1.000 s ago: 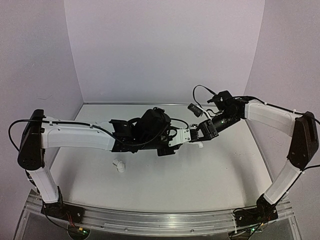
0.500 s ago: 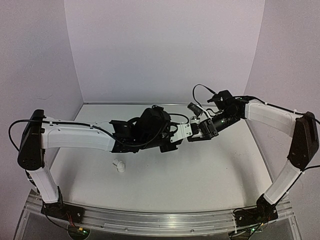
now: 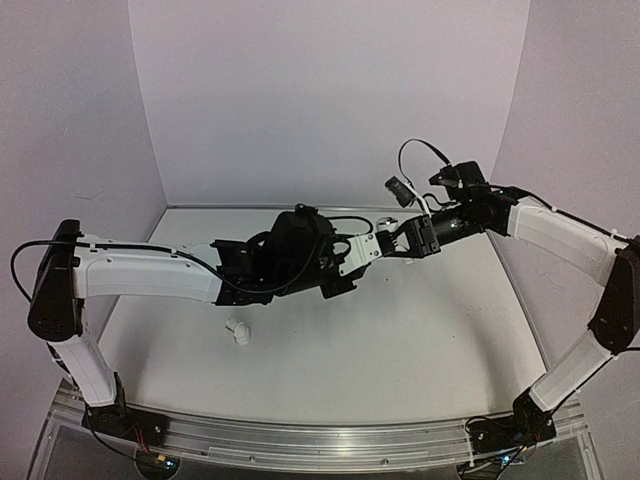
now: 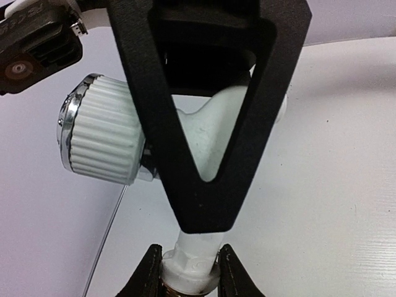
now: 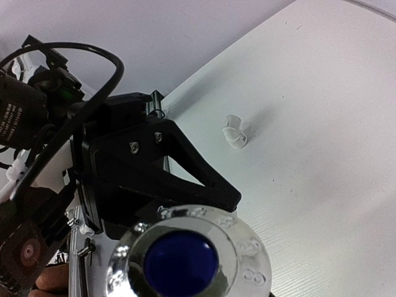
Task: Install the water faucets
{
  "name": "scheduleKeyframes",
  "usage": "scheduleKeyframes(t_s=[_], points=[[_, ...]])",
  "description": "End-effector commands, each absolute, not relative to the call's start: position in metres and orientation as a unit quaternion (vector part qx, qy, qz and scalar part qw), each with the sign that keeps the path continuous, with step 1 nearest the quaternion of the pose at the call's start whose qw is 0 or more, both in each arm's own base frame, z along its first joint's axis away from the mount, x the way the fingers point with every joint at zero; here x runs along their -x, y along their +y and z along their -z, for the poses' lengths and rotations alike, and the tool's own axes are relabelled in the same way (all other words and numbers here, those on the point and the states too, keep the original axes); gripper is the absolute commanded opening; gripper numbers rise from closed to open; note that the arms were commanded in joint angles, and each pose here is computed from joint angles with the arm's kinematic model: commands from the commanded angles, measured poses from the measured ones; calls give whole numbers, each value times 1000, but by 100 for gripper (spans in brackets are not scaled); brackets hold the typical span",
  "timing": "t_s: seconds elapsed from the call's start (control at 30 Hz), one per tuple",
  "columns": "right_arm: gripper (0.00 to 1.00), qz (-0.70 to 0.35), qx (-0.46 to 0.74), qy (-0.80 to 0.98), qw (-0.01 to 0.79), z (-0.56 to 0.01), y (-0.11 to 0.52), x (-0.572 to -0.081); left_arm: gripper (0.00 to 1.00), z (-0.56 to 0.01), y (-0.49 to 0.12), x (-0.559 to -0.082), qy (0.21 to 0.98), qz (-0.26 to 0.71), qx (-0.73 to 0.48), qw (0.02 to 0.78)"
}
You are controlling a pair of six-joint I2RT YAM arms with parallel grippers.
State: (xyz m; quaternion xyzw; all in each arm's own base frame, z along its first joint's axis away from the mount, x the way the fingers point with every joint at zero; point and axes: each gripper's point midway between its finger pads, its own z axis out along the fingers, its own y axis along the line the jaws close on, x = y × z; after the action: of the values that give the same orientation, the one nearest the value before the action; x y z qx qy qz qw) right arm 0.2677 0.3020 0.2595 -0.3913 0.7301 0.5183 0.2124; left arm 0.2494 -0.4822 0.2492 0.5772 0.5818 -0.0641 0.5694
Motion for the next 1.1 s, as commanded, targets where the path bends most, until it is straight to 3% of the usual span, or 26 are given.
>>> scheduleKeyframes(t_s=[0.0, 0.43, 0.53, 0.73, 0.93, 1.07], points=[[35, -534, 396, 703, 252, -289, 304, -267, 0, -290, -475, -251, 577, 81, -532, 614], [43, -540, 390, 707, 239, -282, 305, -266, 0, -302, -474, -247, 565, 91, -529, 627], [54, -535, 386, 713, 239, -278, 304, -267, 0, -303, -475, -248, 564, 89, -530, 627], [43, -537, 385, 712, 236, -278, 304, -266, 0, -301, -477, -247, 563, 90, -532, 626], [41, -542, 385, 709, 236, -281, 305, -267, 0, -301, -479, -247, 563, 90, -531, 627], [33, -544, 382, 709, 233, -278, 307, -269, 0, -302, -481, -248, 563, 91, -531, 627]])
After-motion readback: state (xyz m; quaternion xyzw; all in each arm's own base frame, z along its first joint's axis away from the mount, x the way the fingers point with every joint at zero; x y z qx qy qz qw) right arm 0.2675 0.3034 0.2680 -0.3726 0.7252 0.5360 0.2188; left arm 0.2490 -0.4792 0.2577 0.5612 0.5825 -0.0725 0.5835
